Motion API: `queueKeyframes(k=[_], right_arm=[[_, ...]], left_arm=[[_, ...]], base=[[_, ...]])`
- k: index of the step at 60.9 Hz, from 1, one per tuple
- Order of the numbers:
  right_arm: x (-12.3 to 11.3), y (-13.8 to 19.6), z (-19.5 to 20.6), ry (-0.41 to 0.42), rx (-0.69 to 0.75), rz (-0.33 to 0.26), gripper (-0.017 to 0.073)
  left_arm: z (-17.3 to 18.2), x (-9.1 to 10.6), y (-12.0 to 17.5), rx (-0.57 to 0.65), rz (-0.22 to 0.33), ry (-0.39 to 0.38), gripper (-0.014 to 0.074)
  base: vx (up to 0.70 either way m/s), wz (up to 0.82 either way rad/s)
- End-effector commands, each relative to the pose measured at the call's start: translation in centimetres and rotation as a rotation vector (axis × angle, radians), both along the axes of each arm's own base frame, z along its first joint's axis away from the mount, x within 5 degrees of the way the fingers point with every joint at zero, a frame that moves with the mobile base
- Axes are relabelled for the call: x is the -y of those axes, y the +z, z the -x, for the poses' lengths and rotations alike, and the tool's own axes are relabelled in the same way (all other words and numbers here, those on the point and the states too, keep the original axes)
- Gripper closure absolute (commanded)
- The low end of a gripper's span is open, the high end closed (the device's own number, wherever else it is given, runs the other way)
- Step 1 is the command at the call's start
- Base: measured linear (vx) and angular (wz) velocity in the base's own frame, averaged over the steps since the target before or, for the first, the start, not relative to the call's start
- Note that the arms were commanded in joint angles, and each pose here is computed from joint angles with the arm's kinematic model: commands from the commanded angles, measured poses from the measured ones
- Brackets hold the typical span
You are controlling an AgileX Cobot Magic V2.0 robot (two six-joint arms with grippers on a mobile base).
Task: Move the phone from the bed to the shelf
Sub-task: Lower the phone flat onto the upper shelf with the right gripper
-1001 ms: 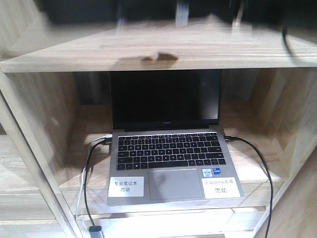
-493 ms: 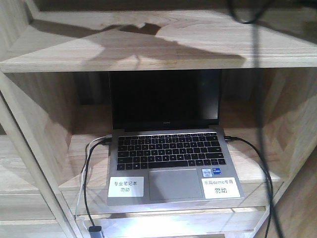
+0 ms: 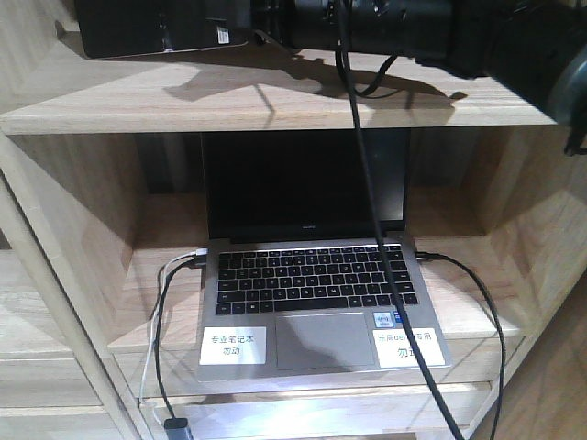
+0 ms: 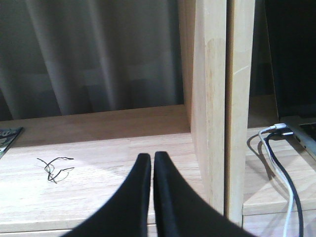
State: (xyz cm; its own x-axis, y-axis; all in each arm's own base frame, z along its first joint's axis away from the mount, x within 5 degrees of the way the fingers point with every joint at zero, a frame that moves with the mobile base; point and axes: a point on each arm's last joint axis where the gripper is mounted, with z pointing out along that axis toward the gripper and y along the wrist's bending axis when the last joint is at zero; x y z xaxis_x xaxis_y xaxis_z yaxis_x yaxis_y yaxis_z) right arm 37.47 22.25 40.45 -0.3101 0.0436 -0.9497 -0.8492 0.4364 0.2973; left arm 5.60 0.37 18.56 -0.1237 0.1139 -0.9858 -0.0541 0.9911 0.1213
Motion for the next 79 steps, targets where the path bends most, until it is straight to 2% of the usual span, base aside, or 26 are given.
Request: queueKeyframes(k=[1,13,25,31,38,45,54,60,79], right_arm=[[0.7,3.1,0.6,-0.049,0.074,-0.074,0.0561],[0.8,2.7,0.1,-0.087,0.087,-0.063,0.0538],[0.8,2.6,0.0,-0.1,0.099,-0.048,0.044],[0.9,2.5,-0.1,-0.108,0.113,-0.019,0.0362],[0.9,2.3,-0.2,-0.118,0.126,0.007,0.0228],[1.0,2.4,-0.4,-0.137,0.126,0.004,0.0083],[1.2,2.4,-0.6,-0.169,0.128,-0.001,-0.005],[1.2,2.4,-0.6,-0.169,0.133,0.008,-0.0079],[1.6,3.1,0.1,-0.174,0.198,0.077,-0.0066]], left_arm=[[0.1,0.0,1.5,0.108,0.007,-0.003,0.0592],[0.1,0.0,1.5,0.108,0.007,-0.003,0.0592],[0.1,0.0,1.5,0.108,0.007,-0.003,0.0592],[0.1,0.0,1.5,0.108,0.007,-0.003,0.0592],[0.1,0.0,1.5,0.108,0.007,-0.003,0.0592],[0.1,0.0,1.5,0.108,0.007,-0.003,0.0592],[0.1,0.0,1.5,0.108,0.007,-0.003,0.0592],[0.1,0.0,1.5,0.108,0.007,-0.003,0.0592],[0.1,0.0,1.5,0.108,0.007,-0.003,0.0592]], base=[[0.0,0.0],[0.0,0.0],[0.0,0.0],[0.0,0.0],[0.0,0.0],[0.0,0.0],[0.0,0.0],[0.0,0.0],[0.0,0.0]])
